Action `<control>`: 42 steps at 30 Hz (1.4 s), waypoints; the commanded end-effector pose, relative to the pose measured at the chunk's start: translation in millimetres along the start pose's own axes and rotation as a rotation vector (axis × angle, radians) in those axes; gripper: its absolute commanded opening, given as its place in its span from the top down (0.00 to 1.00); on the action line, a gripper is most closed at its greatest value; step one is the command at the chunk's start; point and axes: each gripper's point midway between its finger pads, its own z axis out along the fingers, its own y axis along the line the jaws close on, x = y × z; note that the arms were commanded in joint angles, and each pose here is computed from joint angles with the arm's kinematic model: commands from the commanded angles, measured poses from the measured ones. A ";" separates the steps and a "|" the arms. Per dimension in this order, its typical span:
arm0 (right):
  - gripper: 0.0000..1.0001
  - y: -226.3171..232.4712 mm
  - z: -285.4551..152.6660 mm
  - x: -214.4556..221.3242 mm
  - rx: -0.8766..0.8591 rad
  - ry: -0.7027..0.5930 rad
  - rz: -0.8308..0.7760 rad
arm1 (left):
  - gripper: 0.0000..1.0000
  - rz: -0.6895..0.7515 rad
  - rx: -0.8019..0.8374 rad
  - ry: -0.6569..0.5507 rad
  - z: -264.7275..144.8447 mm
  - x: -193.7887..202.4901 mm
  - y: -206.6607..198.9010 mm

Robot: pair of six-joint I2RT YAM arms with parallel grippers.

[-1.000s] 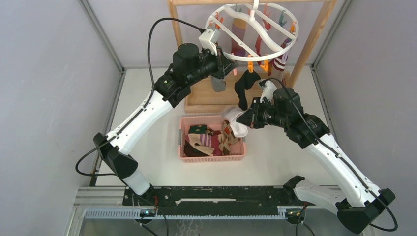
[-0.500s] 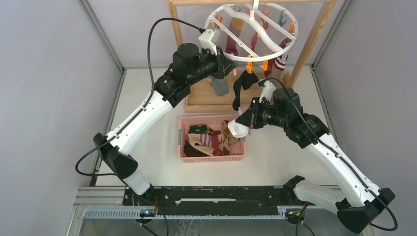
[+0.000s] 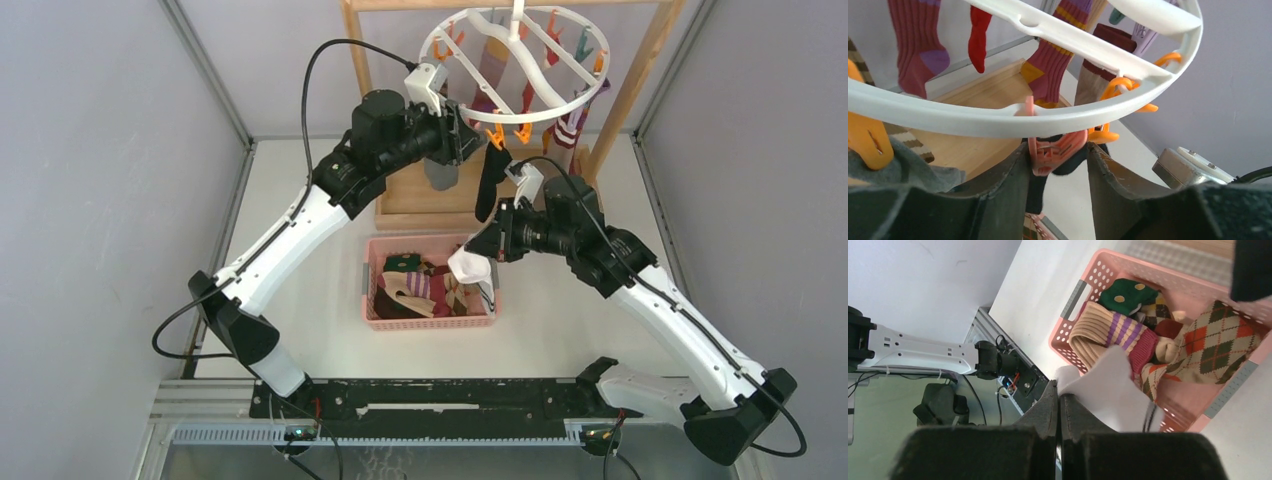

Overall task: Remove the socks clipped to the hanger
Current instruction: Remove the sock from the hanger, then place the sock in the bin.

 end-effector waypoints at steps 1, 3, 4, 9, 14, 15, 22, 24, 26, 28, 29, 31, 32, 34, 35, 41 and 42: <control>1.00 14.4 6.2 -7.0 -0.068 -0.014 -0.032 | 0.48 0.020 0.007 -0.030 -23.9 -14.2 -6.2; 1.00 13.0 9.9 -4.8 -0.068 0.000 -0.031 | 0.20 0.025 -0.004 -0.027 -28.7 -13.2 -5.0; 1.00 12.4 11.9 -3.8 -0.068 0.007 -0.029 | 0.05 0.028 -0.010 -0.024 -30.7 -12.6 -3.8; 1.00 9.3 23.6 1.2 -0.070 0.043 -0.029 | 0.00 0.029 -0.028 -0.020 -40.5 -9.6 -1.7; 1.00 4.6 36.9 10.4 -0.066 0.090 -0.040 | 0.00 0.017 -0.044 -0.018 -53.9 -9.2 -1.6; 1.00 1.9 40.7 12.9 -0.059 0.103 -0.040 | 0.00 0.015 -0.046 -0.018 -57.2 -8.8 -1.8; 1.00 -19.2 68.8 34.4 -0.006 0.204 -0.042 | 0.00 -0.002 -0.088 -0.014 -82.3 0.6 3.5; 1.00 -25.7 76.9 43.0 0.015 0.238 -0.049 | 0.00 -0.008 -0.099 -0.009 -88.6 4.5 5.0; 1.00 -33.9 84.1 52.8 0.042 0.277 -0.043 | 0.00 -0.015 -0.108 -0.005 -95.2 7.9 6.1; 1.00 -42.7 90.9 63.0 0.071 0.317 -0.041 | 0.00 -0.022 -0.122 -0.002 -101.6 10.7 8.1; 1.00 -45.9 93.6 67.4 0.083 0.333 -0.043 | 0.00 -0.025 -0.130 -0.001 -105.3 12.5 9.0; 1.00 -53.0 99.5 77.0 0.109 0.365 -0.055 | 0.00 -0.032 -0.146 -0.001 -113.9 15.2 11.0; 1.00 -57.3 103.2 82.6 0.123 0.385 -0.056 | 0.00 -0.035 -0.155 0.004 -117.2 18.0 12.4; 1.00 -63.4 108.5 91.7 0.146 0.416 -0.058 | 0.00 -0.043 -0.177 0.012 -124.3 23.2 15.8; 1.00 -67.3 111.3 95.9 0.158 0.431 -0.056 | 0.00 -0.048 -0.184 0.017 -127.3 25.9 17.0; 1.00 -83.8 125.3 117.8 0.205 0.505 -0.045 | 0.00 -0.071 -0.262 0.031 -146.7 39.2 30.1; 1.00 -85.3 126.8 120.6 0.209 0.515 -0.044 | 0.00 -0.074 -0.275 0.035 -150.5 41.2 32.5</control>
